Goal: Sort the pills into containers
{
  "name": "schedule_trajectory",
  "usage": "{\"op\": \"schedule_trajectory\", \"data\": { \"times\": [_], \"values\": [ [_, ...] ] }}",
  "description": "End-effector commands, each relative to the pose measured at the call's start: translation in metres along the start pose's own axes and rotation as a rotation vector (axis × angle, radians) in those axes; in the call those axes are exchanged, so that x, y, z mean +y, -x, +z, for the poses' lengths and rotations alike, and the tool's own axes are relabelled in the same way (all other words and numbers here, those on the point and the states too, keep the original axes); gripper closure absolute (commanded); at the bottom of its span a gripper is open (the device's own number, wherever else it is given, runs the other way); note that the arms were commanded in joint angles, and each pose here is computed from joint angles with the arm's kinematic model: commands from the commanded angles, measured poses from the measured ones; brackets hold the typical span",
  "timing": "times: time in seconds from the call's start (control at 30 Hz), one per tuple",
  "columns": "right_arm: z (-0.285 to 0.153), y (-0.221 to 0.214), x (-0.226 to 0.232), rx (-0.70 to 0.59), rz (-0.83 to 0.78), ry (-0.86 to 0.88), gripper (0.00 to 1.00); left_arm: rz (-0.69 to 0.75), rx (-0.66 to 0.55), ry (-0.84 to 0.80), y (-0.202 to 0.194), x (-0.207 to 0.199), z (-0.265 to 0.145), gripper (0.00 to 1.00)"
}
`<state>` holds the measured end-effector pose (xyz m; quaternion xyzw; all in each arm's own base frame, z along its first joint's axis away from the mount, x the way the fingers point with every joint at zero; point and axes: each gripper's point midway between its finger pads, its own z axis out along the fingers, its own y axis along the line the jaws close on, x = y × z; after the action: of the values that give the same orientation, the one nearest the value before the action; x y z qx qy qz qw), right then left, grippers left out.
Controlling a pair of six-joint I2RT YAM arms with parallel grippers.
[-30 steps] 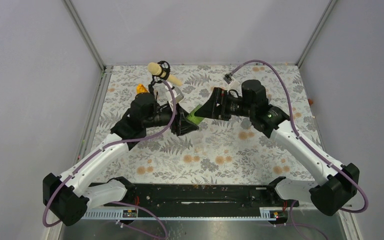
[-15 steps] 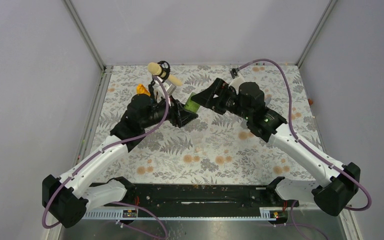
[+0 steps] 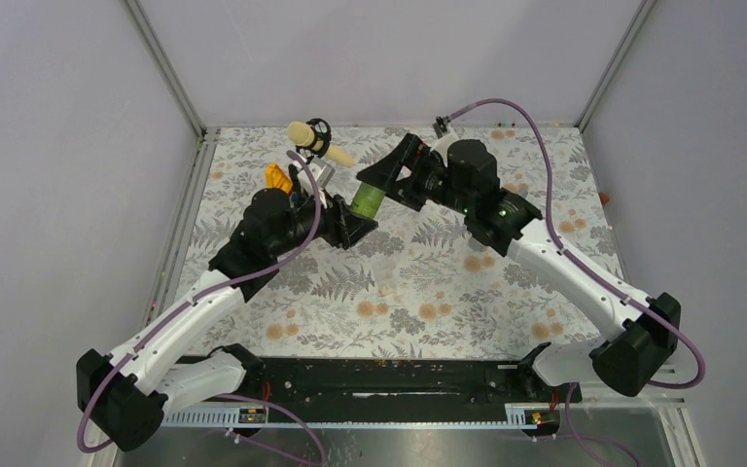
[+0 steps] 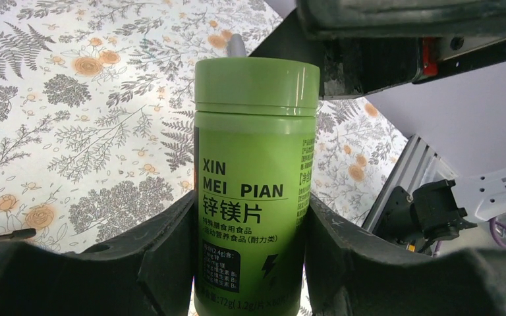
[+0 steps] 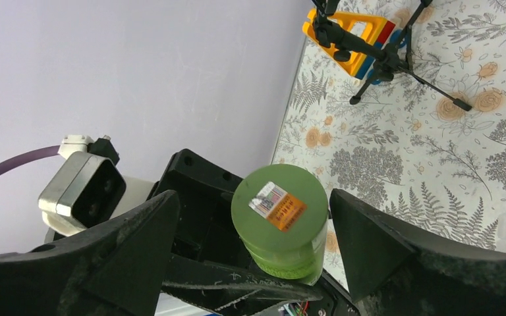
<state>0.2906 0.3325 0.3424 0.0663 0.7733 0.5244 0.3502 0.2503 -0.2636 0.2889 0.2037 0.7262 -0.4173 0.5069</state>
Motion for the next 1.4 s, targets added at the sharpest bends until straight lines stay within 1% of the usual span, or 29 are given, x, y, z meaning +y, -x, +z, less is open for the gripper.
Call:
{"op": "schedule_trajectory", "data": {
  "times": [0.0, 0.1, 0.17, 0.27, 0.33, 0.43, 0.5, 0.57, 0.63, 0.7, 0.77, 0.83, 1.0, 1.13, 1.2, 1.23, 1.27, 1.3, 1.33, 1.37],
  "values": [
    [0.003, -0.004, 0.015, 0.056, -0.012, 0.008, 0.11, 0.061, -0.061, -0.034, 0.032, -0.013, -0.001, 1.0],
    [0.005, -0.007, 0.014, 0.079, -0.016, -0.002, 0.2, 0.061, -0.065, -0.033, 0.034, -0.014, -0.001, 1.0],
    [0.007, -0.01, 0.012, 0.098, -0.014, -0.004, 0.25, 0.055, -0.046, -0.026, 0.03, -0.012, -0.001, 1.0],
    [0.006, -0.015, 0.008, 0.117, -0.009, -0.016, 0.29, 0.052, -0.046, -0.018, 0.031, -0.011, 0.0, 1.0],
    [0.006, -0.017, 0.004, 0.124, -0.009, -0.03, 0.34, 0.051, -0.046, -0.02, 0.032, -0.011, 0.001, 1.0],
    [0.007, -0.021, 0.0, 0.143, -0.009, -0.04, 0.53, 0.045, -0.044, -0.024, 0.033, -0.013, 0.001, 1.0],
    [0.006, -0.021, 0.004, 0.147, -0.017, -0.016, 0.63, 0.033, -0.041, -0.027, 0.035, -0.014, 0.001, 1.0],
    [0.004, -0.02, 0.012, 0.147, -0.057, 0.033, 0.7, 0.011, -0.038, -0.053, 0.037, -0.019, 0.0, 1.0],
    [-0.001, -0.017, 0.02, 0.148, -0.099, 0.107, 0.75, -0.015, -0.023, -0.101, 0.039, -0.027, 0.0, 1.0],
    [-0.01, -0.011, 0.033, 0.139, -0.15, 0.222, 0.79, -0.058, 0.008, -0.172, 0.04, -0.038, -0.002, 1.0],
    [-0.023, -0.009, 0.044, 0.151, -0.203, 0.358, 0.85, -0.094, 0.051, -0.283, 0.04, -0.054, -0.005, 1.0],
    [-0.036, -0.007, 0.051, 0.165, -0.253, 0.471, 1.0, -0.134, 0.101, -0.39, 0.041, -0.071, -0.011, 1.0],
    [-0.058, -0.01, 0.064, 0.258, -0.363, 0.591, 1.0, -0.164, 0.094, -0.499, 0.054, -0.09, -0.022, 1.0],
    [-0.077, -0.02, 0.079, 0.349, -0.434, 0.718, 1.0, -0.188, 0.092, -0.545, 0.06, -0.095, -0.025, 1.0],
    [-0.074, -0.013, 0.083, 0.331, -0.442, 0.69, 1.0, -0.194, 0.081, -0.507, 0.062, -0.088, -0.021, 1.0],
    [-0.064, -0.002, 0.08, 0.272, -0.429, 0.611, 0.97, -0.182, 0.076, -0.474, 0.062, -0.083, -0.019, 1.0],
    [-0.053, 0.009, 0.072, 0.215, -0.412, 0.502, 0.66, -0.162, 0.068, -0.428, 0.062, -0.075, -0.015, 1.0],
    [-0.044, 0.016, 0.066, 0.172, -0.422, 0.42, 0.38, -0.145, 0.066, -0.382, 0.061, -0.068, -0.013, 1.0],
    [-0.035, 0.023, 0.053, 0.124, -0.396, 0.295, 0.2, -0.119, 0.063, -0.342, 0.061, -0.061, -0.011, 1.0],
    [-0.031, 0.024, 0.048, 0.102, -0.394, 0.235, 0.12, -0.093, 0.06, -0.311, 0.06, -0.055, -0.01, 1.0]
  ]
}}
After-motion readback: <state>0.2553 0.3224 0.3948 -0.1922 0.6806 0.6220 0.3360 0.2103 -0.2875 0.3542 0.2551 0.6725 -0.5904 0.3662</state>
